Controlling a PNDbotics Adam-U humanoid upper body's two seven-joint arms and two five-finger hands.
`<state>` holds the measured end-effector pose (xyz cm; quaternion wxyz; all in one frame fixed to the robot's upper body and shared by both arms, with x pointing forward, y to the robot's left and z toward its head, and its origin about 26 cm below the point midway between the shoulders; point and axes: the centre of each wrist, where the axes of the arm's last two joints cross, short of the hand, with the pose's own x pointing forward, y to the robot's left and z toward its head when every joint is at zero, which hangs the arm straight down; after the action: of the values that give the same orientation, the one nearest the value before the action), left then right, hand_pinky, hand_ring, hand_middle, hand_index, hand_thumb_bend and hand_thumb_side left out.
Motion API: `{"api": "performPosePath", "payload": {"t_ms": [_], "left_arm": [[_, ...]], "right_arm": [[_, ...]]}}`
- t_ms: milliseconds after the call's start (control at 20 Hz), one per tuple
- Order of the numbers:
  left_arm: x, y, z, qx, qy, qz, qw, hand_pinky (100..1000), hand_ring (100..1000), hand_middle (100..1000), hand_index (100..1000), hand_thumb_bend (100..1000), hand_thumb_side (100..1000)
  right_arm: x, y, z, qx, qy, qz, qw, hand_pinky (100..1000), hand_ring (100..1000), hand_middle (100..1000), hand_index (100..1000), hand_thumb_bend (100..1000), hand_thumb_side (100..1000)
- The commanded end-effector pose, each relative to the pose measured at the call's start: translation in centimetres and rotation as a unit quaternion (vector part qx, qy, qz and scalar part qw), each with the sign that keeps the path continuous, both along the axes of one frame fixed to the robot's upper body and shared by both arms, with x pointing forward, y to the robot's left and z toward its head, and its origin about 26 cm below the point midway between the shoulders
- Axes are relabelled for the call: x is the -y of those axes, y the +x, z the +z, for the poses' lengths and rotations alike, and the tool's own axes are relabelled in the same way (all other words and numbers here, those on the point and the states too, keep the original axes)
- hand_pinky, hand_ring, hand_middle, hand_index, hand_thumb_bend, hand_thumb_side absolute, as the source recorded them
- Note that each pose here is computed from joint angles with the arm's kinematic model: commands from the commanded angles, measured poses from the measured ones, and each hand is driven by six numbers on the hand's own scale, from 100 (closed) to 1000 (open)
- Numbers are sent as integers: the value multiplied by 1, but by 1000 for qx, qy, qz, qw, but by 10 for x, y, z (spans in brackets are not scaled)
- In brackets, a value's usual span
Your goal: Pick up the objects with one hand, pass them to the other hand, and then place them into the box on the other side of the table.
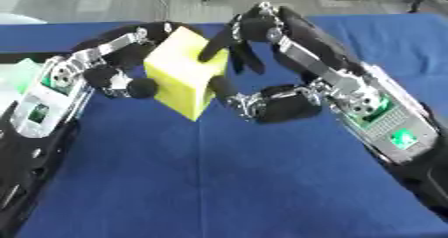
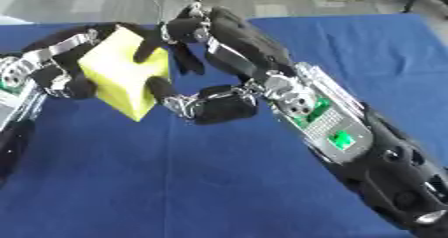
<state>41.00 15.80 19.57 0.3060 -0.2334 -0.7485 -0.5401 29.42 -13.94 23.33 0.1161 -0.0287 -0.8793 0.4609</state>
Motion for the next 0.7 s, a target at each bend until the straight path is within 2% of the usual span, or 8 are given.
{"api": "performPosePath", "payload": {"t_ms": [50,500,700], "left_arm": [[4,-2,15,17,-5,-13,1000,823,802,828,920,702,673],[10,-4,19,16,-9,-30,999,817,780,801,907,682,662],[12,-5,20,14,-12,-36,999,807,747,758,887,650,635]], "right_arm": [[3,-3,8,15,1,0,1000,648,365,167,318,103,100],[3,-3,8,14,0,1,1000,648,365,166,316,105,100],[3,-3,9,14,0,1,1000,647,365,166,316,107,100]]}}
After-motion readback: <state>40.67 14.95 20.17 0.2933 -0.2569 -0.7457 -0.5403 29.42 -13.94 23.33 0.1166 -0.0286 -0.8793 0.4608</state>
